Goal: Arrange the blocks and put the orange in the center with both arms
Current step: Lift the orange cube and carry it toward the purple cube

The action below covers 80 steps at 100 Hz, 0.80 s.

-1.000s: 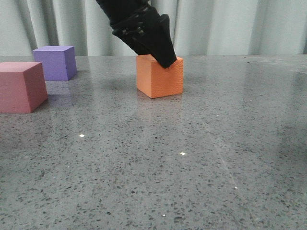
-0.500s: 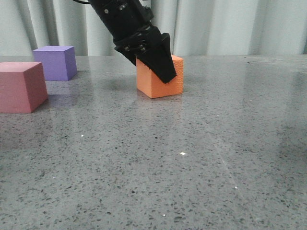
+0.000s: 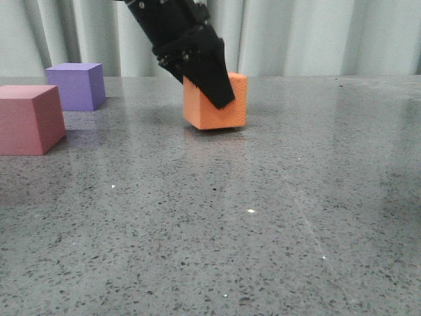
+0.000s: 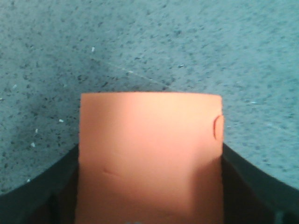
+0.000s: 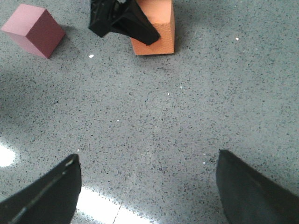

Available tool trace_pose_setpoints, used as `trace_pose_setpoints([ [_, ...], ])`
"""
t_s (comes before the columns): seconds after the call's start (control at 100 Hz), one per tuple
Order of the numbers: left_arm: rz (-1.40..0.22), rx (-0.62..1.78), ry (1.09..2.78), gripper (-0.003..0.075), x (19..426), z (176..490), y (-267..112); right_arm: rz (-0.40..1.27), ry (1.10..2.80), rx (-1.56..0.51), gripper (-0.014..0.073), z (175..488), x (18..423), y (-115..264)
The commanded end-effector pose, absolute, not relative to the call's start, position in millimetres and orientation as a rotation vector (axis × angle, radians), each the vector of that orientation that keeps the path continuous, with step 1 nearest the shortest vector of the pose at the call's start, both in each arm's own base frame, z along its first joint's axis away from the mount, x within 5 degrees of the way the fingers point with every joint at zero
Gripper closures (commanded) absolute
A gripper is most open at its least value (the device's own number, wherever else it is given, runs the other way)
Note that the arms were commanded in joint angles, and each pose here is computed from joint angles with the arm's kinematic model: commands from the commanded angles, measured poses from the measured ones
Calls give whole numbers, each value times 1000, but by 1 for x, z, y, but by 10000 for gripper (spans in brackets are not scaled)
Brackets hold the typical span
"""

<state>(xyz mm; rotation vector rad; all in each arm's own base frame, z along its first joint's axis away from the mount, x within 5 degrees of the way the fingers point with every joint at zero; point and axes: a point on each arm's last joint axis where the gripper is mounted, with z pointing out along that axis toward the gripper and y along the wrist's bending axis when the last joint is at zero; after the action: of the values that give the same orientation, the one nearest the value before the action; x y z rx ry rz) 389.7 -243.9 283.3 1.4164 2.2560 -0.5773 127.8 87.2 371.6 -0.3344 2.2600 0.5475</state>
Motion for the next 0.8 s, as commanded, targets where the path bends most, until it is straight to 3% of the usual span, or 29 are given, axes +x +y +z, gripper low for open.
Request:
trace_pose_setpoints([
  [0.0, -628, 1371, 2161, 536, 376, 336, -245, 583, 2157, -322, 4, 386, 128, 87],
  [0.21, -613, 1229, 2134, 536, 373, 387, -236, 583, 2157, -322, 4, 386, 128, 87],
  [0.34, -439, 1124, 2145, 536, 365, 417, -215, 583, 2157, -322, 4, 386, 128, 87],
  [0.53, -174, 702, 2220, 536, 344, 466, -165, 584, 2154, -321, 4, 386, 128, 87],
  [0.79, -185, 225, 2234, 536, 321, 501, -103, 584, 2154, -321, 4, 386, 128, 87],
])
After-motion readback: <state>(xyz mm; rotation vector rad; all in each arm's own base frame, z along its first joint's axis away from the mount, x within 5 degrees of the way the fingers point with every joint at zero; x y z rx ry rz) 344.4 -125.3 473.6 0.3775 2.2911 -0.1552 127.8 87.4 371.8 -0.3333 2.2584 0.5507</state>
